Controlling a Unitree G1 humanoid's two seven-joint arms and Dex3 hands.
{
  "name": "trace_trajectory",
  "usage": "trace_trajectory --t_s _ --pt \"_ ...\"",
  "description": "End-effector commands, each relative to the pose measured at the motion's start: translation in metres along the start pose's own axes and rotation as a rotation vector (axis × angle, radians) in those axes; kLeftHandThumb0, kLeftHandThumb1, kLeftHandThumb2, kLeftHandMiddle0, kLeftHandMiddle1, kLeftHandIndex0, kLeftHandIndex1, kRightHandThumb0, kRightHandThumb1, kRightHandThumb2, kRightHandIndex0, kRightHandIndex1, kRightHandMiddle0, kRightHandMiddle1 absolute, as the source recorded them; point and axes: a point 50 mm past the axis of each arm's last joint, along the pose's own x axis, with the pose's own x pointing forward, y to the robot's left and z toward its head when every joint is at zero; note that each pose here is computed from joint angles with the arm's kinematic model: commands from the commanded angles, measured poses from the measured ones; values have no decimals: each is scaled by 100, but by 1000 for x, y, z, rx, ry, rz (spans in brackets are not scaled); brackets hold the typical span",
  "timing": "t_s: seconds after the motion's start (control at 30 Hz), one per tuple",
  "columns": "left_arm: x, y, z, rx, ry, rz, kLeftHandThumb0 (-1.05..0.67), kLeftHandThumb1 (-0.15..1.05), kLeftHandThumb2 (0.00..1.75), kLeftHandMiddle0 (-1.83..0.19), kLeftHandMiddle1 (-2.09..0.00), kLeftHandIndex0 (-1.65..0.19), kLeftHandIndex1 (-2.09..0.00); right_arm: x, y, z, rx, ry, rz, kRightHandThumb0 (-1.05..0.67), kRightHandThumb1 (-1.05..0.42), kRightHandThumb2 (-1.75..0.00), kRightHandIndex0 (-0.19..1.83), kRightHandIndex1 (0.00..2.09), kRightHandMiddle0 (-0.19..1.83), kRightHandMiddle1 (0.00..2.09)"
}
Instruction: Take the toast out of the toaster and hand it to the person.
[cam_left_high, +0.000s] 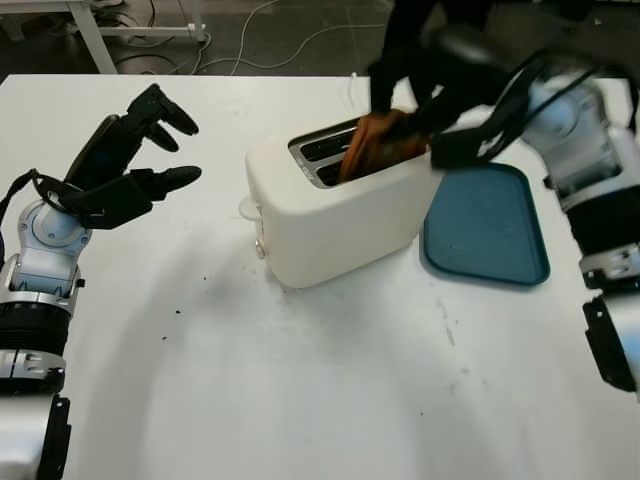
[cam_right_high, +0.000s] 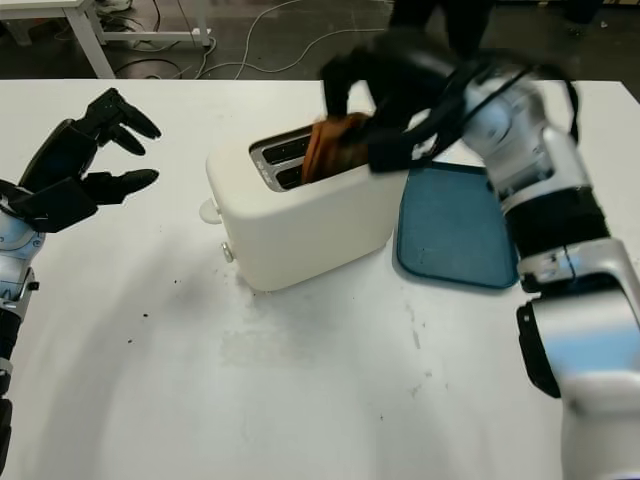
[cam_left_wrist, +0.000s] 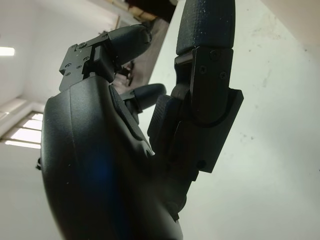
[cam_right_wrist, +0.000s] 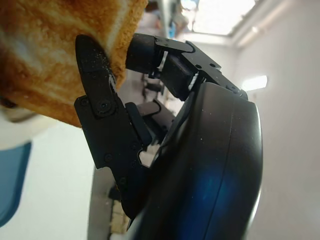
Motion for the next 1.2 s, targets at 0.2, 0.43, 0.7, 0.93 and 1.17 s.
trace_trajectory --t_s 0.2,0.43,0.7,0.93,1.17 --pt "-2 2 0 21 -6 10 -105 92 34 0 -172 0 -157 -3 -33 -18 92 72 -163 -33 -92 -25 110 175 91 175" --pt "-2 2 0 15 -2 9 -105 92 34 0 -172 0 -158 -13 -48 -41 205 192 -344 -36 -92 -22 111 175 93 175" --pt "-2 2 -1 17 -2 9 -105 92 34 0 -172 0 -158 -24 -40 -68 445 371 -557 -27 -92 -27 105 175 83 175" --pt "-3 1 -2 16 2 12 -105 92 35 0 -174 0 -159 -34 -23 -83 487 448 -675 -24 -92 -25 100 175 78 175" --pt "-3 1 -1 21 2 12 -105 92 34 0 -174 0 -160 -41 10 -99 561 596 -646 -30 -92 -21 102 175 78 175"
